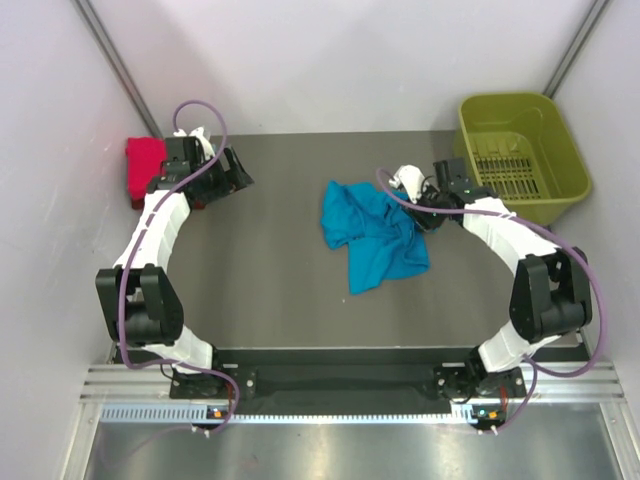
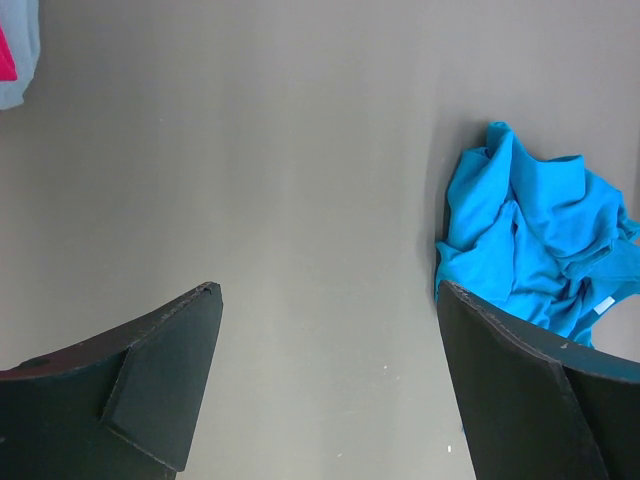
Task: Fold and stack the t-shirts
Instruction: Flatten the tshirt out
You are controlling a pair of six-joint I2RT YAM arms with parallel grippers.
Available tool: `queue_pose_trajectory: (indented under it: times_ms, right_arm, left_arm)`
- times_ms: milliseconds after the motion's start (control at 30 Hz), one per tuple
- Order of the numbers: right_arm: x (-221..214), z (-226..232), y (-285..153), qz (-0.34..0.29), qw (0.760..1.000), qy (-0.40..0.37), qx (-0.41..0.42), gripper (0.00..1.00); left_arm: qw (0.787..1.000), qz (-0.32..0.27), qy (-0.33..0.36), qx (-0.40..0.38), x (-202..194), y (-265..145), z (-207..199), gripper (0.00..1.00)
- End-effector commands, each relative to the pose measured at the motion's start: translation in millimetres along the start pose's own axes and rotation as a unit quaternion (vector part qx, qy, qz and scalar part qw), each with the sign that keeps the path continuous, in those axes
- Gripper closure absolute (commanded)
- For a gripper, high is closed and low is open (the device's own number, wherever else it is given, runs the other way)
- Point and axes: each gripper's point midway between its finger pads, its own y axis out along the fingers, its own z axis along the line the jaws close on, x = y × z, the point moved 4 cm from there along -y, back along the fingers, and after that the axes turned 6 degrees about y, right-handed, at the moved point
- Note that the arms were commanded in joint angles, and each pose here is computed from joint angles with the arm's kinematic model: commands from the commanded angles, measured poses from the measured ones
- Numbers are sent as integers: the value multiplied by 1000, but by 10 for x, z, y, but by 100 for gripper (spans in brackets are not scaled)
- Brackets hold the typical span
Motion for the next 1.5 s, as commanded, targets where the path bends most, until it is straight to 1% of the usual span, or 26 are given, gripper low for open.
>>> queue_pose_trajectory:
  times_ms: [0,167,367,767,867,1100,1267,1300,1333,1367,1433,1467]
  right_arm:
    - [-68,-112,51,-2,1000,-17,-13,56]
    - [-137,-228,46,0,1000,-9,-22,58]
    - [-298,-359,77,23,999,-16,-33,59]
    - [-454,-448,257,52,998,-6,-33,62]
    - [-432,-502,303,50,998,-3,-43,68]
    - [-330,-631,395,39,997,2,-60,72]
    - [-257,-678,409,27,998,6,-65,82]
    - [-225,-698,406,21,997,6,-68,84]
    - [-215,-705,405,20,997,6,-69,91]
    - [-204,-708,399,18,997,6,-70,95]
    - [-156,-737,372,12,997,8,-75,100]
    - [-130,-742,355,9,997,7,-77,100]
  left_arm:
    - [1000,-22,9,-11,139,-14,-35,8]
    - [1000,-23,14,-5,128,-41,-22,8]
    - [1000,-24,12,-8,107,-44,-31,8]
    - [1000,-22,12,-3,98,-39,-15,8]
    - [1000,-22,12,-4,100,-37,-17,7]
    - [1000,-21,11,-2,91,-27,-8,7]
    - [1000,-19,10,-1,79,-22,4,7]
    - [1000,-19,10,-1,76,-24,4,7]
    - [1000,-19,10,-3,76,-21,-4,7]
    - [1000,-19,8,-2,76,-14,4,7]
    - [1000,-19,8,-3,81,-8,2,7]
    - [1000,-20,8,-4,92,-12,-5,7]
